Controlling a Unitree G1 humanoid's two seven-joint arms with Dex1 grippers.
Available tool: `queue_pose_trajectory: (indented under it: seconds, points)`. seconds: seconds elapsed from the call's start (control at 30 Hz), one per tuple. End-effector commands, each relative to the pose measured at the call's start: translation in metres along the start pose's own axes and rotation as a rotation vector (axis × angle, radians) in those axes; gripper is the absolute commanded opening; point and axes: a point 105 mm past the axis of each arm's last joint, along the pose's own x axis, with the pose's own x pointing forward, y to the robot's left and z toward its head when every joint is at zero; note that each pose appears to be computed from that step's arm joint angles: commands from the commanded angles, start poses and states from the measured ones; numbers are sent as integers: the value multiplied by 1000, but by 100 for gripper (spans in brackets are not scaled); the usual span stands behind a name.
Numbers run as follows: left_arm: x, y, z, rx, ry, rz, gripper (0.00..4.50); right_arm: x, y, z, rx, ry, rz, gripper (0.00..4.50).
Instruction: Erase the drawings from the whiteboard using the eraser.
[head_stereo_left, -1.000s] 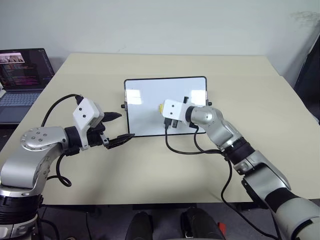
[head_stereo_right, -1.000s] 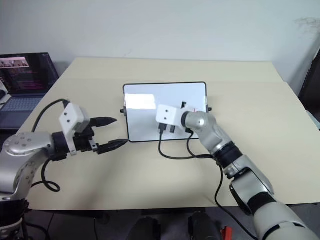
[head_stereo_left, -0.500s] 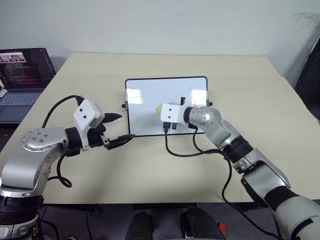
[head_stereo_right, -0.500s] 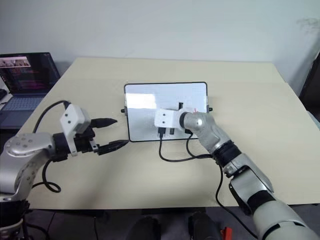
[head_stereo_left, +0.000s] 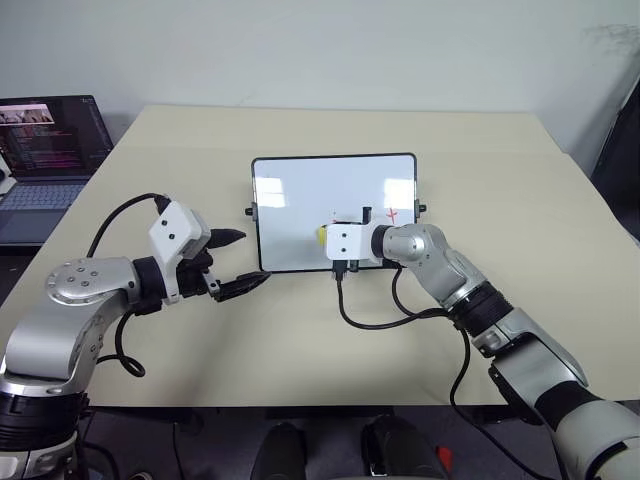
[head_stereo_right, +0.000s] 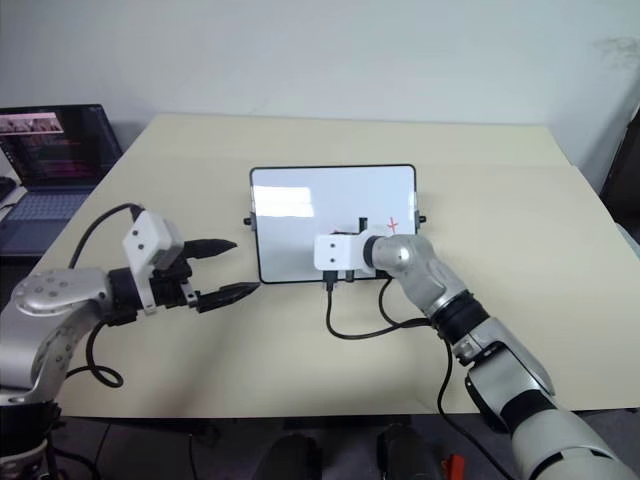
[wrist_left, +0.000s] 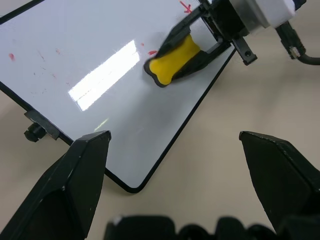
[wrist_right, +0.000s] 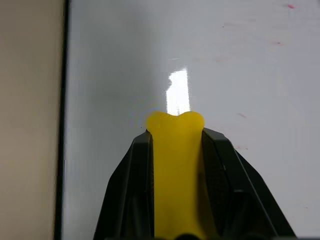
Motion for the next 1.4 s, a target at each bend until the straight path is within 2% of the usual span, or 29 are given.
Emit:
queue_pose_trajectory:
  seconds: [0.03,0.13,0.27,0.33,0.5,0.57,0.87,1.03,1.1,1.2,1.23,1.27,1.4]
  points:
    - [3,-1,14,50,-42,-24,450,-17,-14,-36,18,132,-44,100]
    - [7,-1,16,53,-50,-37,450,-21,8,-45,23,163,65,100]
    - [11,-1,18,58,-58,-53,450,-24,29,-43,39,166,161,100]
    - [11,0,18,61,-57,-59,450,-21,26,-39,22,151,134,100]
    - [12,0,18,66,-54,-72,450,-11,-17,-19,5,87,-98,100]
    - [12,-1,18,66,-54,-78,450,-8,-25,-10,3,60,-135,100]
    - [12,-3,18,65,-57,-76,450,-4,20,-18,-26,83,123,100]
    - [11,-5,15,57,-54,-69,450,0,-30,-1,-52,27,-153,100]
    - [11,-5,15,57,-56,-64,450,2,-28,0,-50,16,-128,100]
    - [10,-6,15,58,-59,-55,450,0,13,-13,-35,49,111,100]
    - [9,-6,14,56,-59,-51,450,-1,19,-14,-37,46,132,100]
    - [9,-6,14,55,-59,-49,450,-2,21,-14,-40,42,134,100]
    - [9,-9,13,51,-59,-50,450,-2,-18,-8,-32,26,-90,100]
